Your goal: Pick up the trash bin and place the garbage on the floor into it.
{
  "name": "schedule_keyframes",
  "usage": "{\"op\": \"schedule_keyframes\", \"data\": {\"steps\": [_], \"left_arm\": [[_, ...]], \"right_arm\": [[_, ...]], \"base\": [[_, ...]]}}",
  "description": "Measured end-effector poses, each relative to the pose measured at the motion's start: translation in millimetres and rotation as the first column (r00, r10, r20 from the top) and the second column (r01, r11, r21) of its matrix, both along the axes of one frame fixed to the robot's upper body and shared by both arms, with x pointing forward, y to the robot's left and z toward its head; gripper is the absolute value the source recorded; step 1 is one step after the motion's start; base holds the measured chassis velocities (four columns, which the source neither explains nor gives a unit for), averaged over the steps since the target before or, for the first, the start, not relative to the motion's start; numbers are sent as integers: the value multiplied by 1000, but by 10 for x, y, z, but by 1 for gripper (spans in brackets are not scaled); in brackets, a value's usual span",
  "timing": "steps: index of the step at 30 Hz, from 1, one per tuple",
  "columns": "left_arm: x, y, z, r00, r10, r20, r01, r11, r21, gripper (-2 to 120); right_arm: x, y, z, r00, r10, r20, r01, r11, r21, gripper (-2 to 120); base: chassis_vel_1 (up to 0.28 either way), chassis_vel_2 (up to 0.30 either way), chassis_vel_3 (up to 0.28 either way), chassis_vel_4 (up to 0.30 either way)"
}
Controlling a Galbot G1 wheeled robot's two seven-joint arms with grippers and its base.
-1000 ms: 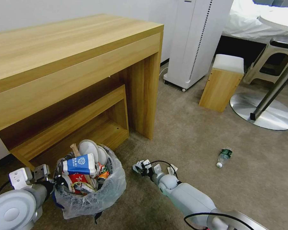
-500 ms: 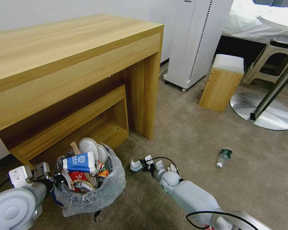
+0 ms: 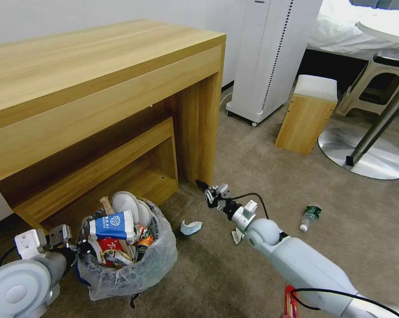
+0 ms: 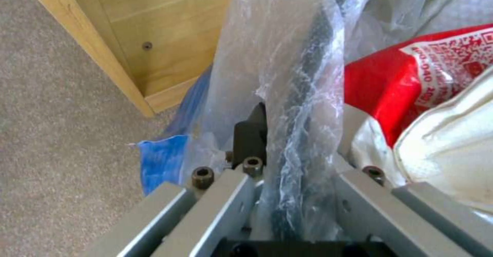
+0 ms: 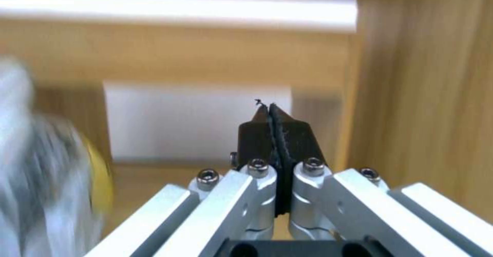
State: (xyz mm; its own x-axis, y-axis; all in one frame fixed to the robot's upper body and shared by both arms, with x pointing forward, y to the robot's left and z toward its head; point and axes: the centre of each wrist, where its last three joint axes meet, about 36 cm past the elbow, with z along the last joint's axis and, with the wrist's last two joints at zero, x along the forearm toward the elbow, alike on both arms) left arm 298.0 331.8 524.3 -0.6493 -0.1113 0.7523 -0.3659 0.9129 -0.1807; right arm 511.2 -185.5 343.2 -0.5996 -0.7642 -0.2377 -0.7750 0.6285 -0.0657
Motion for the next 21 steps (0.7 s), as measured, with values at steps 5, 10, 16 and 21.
{"op": "schedule_keyframes", "data": {"steps": [5, 10, 16, 21], "left_arm": [[-17, -1, -2, 1000, -1, 1, 1, 1000, -3, 0], [-30, 0, -16, 1000, 6, 0, -6, 1000, -11, 0], [-7, 17, -21, 1000, 11, 4, -11, 1000, -11, 0], [5, 19, -39, 1000, 17, 5, -17, 1000, -18, 0]], "right_arm": [[109, 103, 319, 989, 103, 105, -111, 992, 66, 0], [112, 242, 523, 977, 165, 136, -178, 980, 90, 0], [-59, 480, 651, 968, 232, 96, -242, 963, 117, 0], [-236, 771, 662, 947, 321, 26, -321, 935, 148, 0]], "base": [[0, 0, 0, 0], [0, 0, 0, 0], [0, 0, 0, 0], [0, 0, 0, 0]]}}
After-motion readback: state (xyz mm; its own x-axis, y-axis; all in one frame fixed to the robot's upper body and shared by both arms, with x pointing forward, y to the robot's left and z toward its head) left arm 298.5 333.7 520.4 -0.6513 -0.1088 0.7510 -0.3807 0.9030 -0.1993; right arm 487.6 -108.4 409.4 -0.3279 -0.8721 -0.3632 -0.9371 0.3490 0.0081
